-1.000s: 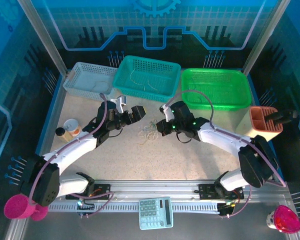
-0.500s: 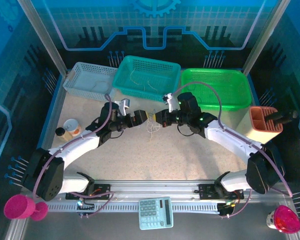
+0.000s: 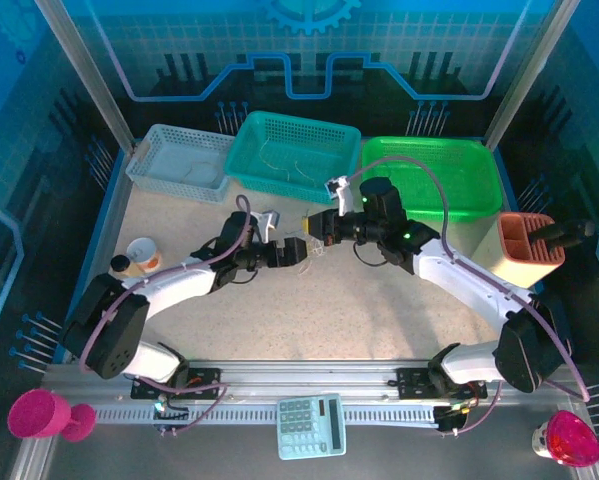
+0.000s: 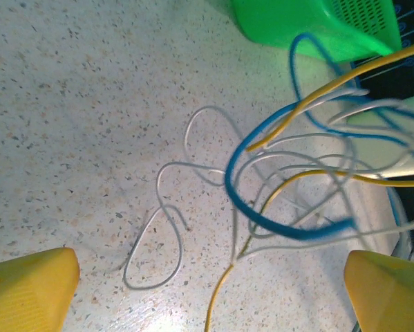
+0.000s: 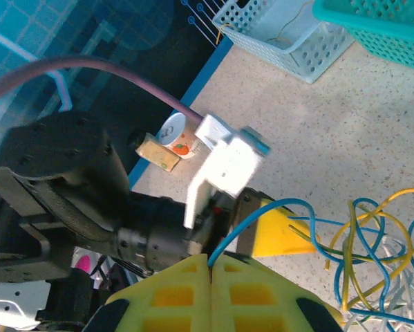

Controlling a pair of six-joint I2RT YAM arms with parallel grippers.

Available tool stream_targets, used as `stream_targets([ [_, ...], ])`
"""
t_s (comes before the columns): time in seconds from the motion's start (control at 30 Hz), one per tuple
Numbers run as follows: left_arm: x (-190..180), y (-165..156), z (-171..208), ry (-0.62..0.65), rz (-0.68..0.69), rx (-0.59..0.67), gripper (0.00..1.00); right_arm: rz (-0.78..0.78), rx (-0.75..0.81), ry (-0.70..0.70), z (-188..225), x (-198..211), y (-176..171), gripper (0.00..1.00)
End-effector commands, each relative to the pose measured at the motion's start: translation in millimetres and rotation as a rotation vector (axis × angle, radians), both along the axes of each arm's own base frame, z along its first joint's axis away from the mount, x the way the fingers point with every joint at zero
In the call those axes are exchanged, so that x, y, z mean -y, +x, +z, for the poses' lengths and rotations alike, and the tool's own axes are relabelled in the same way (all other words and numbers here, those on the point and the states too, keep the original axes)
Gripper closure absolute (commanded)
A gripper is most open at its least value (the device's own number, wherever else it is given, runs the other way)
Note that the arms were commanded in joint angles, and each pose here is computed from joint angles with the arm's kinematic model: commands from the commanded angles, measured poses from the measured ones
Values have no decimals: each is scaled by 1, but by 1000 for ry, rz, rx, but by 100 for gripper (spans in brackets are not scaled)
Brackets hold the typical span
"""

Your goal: Untangle the cables

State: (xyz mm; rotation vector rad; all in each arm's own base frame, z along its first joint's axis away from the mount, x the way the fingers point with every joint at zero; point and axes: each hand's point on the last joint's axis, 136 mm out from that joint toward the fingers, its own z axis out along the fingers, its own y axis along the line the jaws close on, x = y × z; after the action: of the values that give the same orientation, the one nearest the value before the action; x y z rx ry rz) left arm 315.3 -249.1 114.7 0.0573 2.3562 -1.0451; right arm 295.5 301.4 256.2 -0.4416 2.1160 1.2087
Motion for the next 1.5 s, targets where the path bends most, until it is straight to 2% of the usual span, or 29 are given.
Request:
stream_targets([
  [0.0,16,10,19,-7,-46,96,1,10,53,68,34,-1,0,100],
  [0.23,31,12,28,-37,-75,169,1,16,50,74,34,-7,-4,100],
  [0.4,36,18,24,-57,-67,168,3,31,47,77,33,-14,-8,100],
  [0.5,40,19,19,-73,-74,164,23,31,57,93,40,-13,-9,100],
  [0.67,42,21,5,-71,-74,144,69,29,93,121,63,-10,-11,100],
  [0.8,41,22,-6,-65,-61,122,98,25,118,150,84,-6,-10,100],
  [1.33,25,4,-40,-17,-38,48,100,-64,318,367,225,49,7,100],
  [1.47,23,0,-43,-13,-35,40,100,-91,363,389,249,61,10,100],
])
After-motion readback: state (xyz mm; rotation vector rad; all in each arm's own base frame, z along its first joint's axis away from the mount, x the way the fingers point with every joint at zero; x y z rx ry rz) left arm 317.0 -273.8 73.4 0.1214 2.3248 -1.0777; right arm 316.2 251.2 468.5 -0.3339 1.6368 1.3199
